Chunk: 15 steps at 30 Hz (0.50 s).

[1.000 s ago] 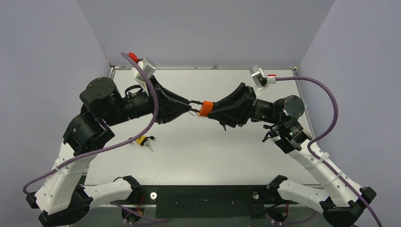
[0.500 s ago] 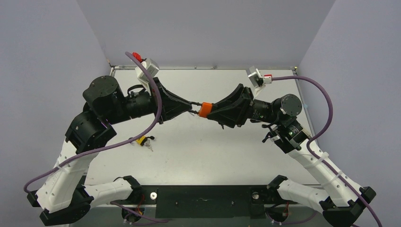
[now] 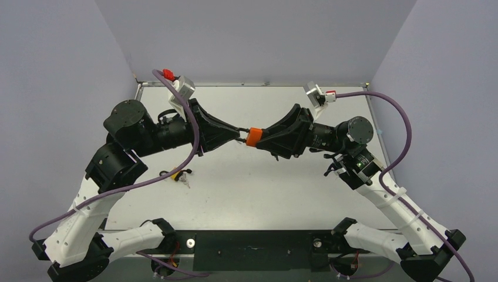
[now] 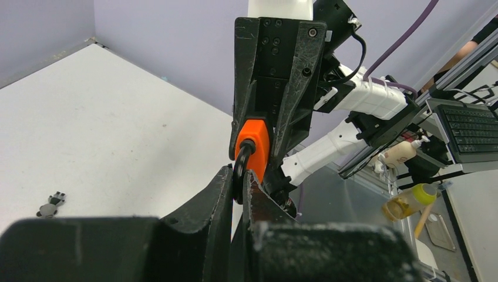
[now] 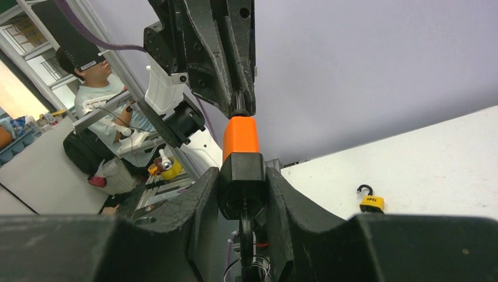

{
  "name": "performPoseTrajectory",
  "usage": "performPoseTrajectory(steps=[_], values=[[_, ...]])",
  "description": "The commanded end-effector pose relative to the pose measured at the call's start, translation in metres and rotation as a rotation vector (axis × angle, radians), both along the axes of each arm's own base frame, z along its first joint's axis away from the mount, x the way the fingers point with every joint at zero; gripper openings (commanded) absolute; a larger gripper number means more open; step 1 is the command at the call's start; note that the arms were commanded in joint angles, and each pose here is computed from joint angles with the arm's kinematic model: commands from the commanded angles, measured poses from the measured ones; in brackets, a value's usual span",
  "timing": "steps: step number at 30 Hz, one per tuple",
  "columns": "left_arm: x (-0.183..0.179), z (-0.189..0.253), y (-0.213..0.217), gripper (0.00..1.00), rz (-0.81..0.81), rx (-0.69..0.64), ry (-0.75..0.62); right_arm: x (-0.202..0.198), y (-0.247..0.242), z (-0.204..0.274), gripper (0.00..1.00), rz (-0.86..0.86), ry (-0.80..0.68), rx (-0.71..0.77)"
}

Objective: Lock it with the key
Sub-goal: Lock the lock.

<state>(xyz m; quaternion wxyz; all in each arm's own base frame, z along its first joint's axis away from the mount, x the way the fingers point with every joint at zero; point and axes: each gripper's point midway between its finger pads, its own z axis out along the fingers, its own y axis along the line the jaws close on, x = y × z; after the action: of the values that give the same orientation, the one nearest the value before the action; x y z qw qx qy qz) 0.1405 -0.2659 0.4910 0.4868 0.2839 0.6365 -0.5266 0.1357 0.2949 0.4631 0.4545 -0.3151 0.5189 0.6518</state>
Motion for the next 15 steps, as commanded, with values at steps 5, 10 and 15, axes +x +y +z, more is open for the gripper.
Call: performPoseTrajectory(steps=[5,10,15], values=[[-0.015,-0.009,-0.024,0.0,-0.129,-0.025,0.051,0.012,0.006,0.036,0.0,-0.068,-0.057,0.111],[-0.014,-0.019,-0.027,0.0,-0.124,-0.013,0.079,0.017,0.009,0.037,0.0,-0.09,-0.053,0.112],[-0.016,-0.032,-0.034,0.0,-0.127,0.022,0.104,0.019,0.01,0.042,0.0,-0.1,-0.057,0.118]])
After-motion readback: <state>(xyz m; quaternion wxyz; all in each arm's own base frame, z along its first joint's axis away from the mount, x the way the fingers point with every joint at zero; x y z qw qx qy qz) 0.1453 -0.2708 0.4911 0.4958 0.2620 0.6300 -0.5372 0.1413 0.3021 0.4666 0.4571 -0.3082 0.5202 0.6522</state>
